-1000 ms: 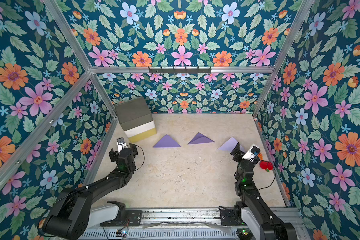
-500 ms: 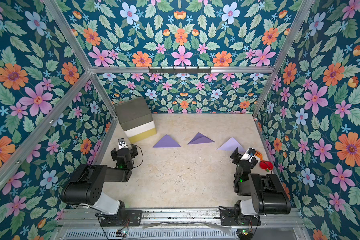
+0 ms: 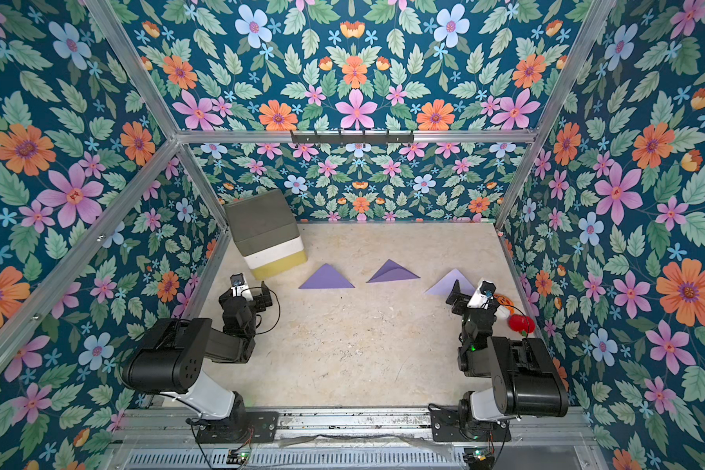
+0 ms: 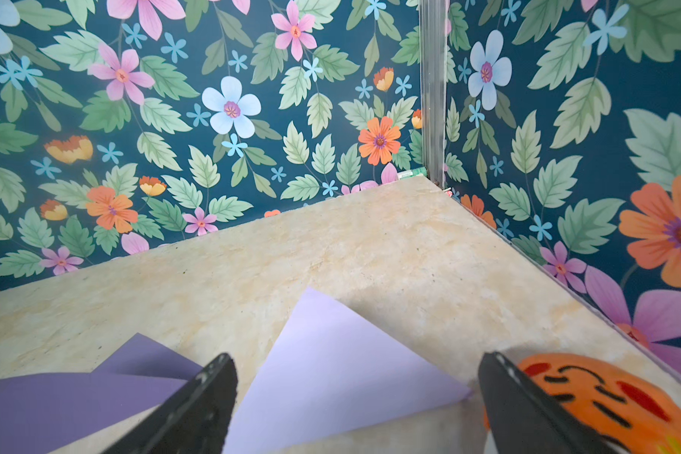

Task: Fold the square paper diagonally
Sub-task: Reset both arms

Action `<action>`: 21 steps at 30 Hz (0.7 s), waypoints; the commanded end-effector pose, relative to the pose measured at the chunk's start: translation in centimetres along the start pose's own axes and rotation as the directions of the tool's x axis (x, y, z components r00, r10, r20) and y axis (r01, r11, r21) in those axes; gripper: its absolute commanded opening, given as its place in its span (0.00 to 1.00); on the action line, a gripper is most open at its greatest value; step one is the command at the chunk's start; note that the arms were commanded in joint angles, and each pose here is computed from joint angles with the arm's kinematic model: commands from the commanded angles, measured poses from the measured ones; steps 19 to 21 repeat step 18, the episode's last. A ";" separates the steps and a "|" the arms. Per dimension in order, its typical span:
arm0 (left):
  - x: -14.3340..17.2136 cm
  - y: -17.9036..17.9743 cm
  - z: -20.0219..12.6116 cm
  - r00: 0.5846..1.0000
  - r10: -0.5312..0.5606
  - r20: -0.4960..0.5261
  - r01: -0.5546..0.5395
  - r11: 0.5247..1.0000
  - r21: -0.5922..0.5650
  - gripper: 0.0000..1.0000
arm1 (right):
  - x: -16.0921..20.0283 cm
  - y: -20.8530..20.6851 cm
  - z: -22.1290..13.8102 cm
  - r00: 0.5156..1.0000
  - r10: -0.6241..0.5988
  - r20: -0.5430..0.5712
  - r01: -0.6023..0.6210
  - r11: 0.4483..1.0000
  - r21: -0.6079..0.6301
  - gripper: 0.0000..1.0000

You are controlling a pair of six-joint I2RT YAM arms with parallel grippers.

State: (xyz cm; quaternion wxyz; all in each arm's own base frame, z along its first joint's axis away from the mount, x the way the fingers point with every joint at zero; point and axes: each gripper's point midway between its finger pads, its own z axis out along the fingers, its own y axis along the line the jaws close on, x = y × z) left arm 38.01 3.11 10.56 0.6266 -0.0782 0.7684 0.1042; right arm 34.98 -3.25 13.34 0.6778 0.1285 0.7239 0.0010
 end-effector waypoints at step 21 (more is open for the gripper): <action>-0.8 -0.3 0.0 0.999 -0.018 0.029 0.018 1.000 0.016 0.99 | -0.1 0.6 0.1 1.000 -0.020 0.001 0.021 0.999 -0.031 0.99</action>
